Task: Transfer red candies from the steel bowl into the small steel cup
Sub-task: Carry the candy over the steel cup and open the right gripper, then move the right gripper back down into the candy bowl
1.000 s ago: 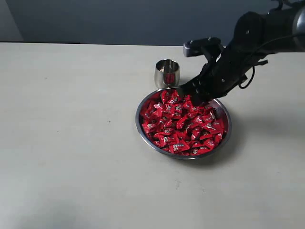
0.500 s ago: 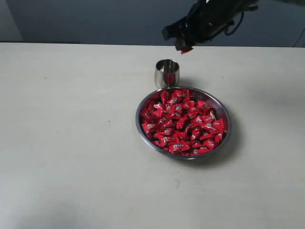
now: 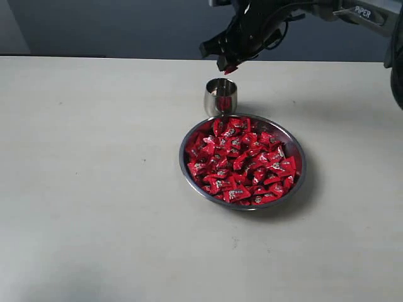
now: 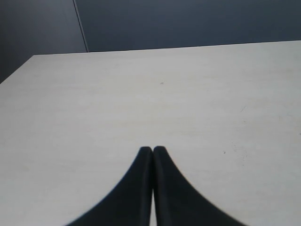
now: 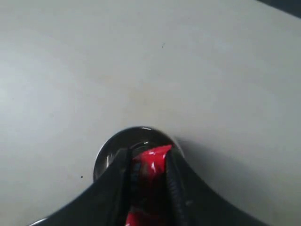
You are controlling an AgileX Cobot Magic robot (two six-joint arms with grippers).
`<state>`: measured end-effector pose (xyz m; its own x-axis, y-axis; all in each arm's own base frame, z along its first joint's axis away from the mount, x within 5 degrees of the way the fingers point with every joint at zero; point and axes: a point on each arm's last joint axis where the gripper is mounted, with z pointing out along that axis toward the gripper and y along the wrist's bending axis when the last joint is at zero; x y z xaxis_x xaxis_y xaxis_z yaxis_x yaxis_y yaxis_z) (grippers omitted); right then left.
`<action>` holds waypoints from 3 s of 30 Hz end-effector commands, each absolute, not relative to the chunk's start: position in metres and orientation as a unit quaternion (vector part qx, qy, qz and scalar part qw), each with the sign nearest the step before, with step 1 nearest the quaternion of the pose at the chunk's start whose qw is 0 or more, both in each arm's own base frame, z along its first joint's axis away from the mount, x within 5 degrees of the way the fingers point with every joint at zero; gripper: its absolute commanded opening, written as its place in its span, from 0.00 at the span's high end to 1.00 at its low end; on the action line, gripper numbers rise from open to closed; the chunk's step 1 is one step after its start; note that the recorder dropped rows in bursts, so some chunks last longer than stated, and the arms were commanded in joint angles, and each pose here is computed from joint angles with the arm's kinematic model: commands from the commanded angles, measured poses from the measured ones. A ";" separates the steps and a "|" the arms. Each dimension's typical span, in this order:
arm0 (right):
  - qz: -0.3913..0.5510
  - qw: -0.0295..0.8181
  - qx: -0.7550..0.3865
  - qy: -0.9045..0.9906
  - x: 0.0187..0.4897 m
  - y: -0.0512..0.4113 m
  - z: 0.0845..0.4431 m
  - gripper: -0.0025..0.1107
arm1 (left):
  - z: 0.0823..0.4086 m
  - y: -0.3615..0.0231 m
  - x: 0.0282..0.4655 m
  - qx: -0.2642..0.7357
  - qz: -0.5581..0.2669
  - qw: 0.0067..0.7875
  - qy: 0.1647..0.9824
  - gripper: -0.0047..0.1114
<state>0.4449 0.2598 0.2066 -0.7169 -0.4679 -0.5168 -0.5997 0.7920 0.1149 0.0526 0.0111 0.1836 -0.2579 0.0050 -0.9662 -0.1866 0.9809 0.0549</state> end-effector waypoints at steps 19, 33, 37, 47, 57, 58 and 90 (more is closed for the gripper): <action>0.153 0.237 -0.295 0.913 0.449 0.266 0.192 0.65 | 0.183 0.011 0.053 -0.055 0.078 0.610 0.787 0.96; 0.158 0.206 -0.314 0.913 0.431 0.259 0.227 0.84 | 0.183 0.011 0.053 -0.055 0.078 0.610 0.787 0.96; 0.157 0.219 -0.320 0.908 0.419 0.253 0.253 0.98 | 0.183 0.011 0.053 -0.055 0.078 0.610 0.787 0.96; 0.146 0.294 -0.265 0.907 0.349 0.206 0.250 0.99 | 0.183 0.011 0.053 -0.055 0.078 0.610 0.787 0.96; 0.131 0.229 -0.252 0.931 0.308 0.183 0.202 0.99 | 0.183 0.011 0.053 -0.055 0.078 0.610 0.787 0.96; 0.136 0.221 -0.246 0.934 0.308 0.184 0.198 0.99 | 0.183 0.011 0.053 -0.055 0.078 0.610 0.787 0.96; 0.224 0.097 -0.085 0.966 0.311 0.203 0.136 0.66 | 0.183 0.011 0.053 -0.055 0.078 0.610 0.787 0.96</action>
<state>0.3100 0.2015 0.1355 -0.9647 -0.1387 -0.2240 -0.2216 0.8869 0.4053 0.0526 0.0111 0.1836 -0.2579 0.0050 -0.9662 -0.1866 0.9809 0.0549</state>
